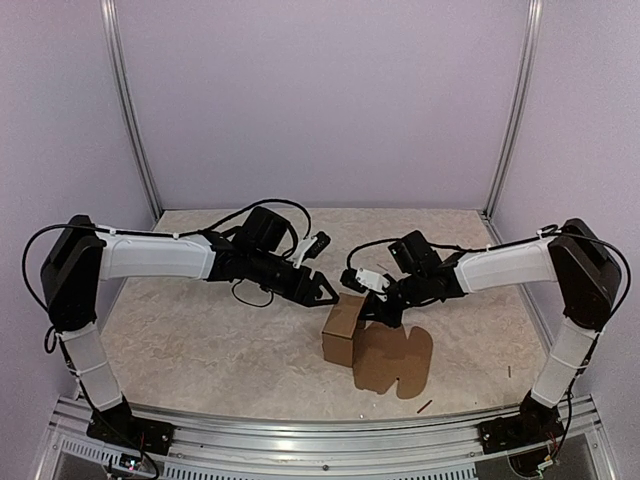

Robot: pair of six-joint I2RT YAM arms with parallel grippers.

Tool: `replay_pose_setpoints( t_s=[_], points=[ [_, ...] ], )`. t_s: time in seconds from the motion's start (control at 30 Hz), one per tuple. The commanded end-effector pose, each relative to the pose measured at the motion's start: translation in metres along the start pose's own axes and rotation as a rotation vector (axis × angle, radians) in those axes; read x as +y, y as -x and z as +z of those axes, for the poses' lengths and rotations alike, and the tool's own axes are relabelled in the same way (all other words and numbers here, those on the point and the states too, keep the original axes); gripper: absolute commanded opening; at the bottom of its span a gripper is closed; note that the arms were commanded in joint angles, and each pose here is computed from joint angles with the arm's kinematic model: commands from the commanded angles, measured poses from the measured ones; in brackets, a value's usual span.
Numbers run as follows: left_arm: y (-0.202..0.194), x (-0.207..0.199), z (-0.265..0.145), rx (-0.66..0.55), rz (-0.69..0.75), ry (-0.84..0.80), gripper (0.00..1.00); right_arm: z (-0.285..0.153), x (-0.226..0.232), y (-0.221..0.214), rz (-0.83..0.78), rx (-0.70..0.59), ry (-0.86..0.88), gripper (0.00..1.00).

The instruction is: Fold the paper box

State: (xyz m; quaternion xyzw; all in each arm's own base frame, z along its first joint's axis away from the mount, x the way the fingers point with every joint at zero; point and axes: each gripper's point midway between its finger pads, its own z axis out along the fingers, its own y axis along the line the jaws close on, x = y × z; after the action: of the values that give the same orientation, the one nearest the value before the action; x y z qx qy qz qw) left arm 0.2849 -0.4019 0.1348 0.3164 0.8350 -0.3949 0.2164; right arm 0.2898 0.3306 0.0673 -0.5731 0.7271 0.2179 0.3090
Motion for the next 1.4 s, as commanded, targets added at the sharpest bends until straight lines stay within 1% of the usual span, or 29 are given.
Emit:
replay_pose_setpoints(
  t_s=[0.0, 0.3, 0.47, 0.67, 0.83, 0.97, 1.17, 1.37],
  points=[
    [0.0, 0.008, 0.012, 0.02, -0.02, 0.007, 0.65, 0.008, 0.009, 0.0, -0.025, -0.036, 0.038, 0.12],
    [-0.009, 0.012, 0.032, 0.074, -0.026, 0.002, 0.64, 0.01, 0.012, 0.001, -0.033, -0.075, 0.059, 0.13],
    [-0.016, 0.018, 0.04, 0.106, -0.032, 0.01, 0.64, 0.006, 0.013, 0.009, -0.072, -0.126, 0.059, 0.14],
    [-0.017, 0.016, 0.041, 0.112, -0.026, -0.007, 0.64, 0.01, 0.009, 0.01, -0.073, -0.139, 0.057, 0.16],
    [-0.023, 0.025, 0.044, 0.128, -0.053, -0.005, 0.63, 0.008, 0.005, 0.015, -0.071, -0.179, 0.057, 0.18],
    [-0.016, 0.02, 0.043, 0.092, -0.056, -0.056, 0.63, 0.005, 0.008, 0.023, -0.084, -0.231, 0.064, 0.19],
    [0.012, 0.007, 0.027, -0.03, -0.037, -0.116, 0.63, 0.007, -0.002, 0.031, -0.048, -0.276, 0.019, 0.16],
    [0.024, 0.016, 0.017, -0.105, -0.037, -0.105, 0.64, 0.022, -0.006, 0.027, 0.033, -0.281, 0.036, 0.12]
  ],
)
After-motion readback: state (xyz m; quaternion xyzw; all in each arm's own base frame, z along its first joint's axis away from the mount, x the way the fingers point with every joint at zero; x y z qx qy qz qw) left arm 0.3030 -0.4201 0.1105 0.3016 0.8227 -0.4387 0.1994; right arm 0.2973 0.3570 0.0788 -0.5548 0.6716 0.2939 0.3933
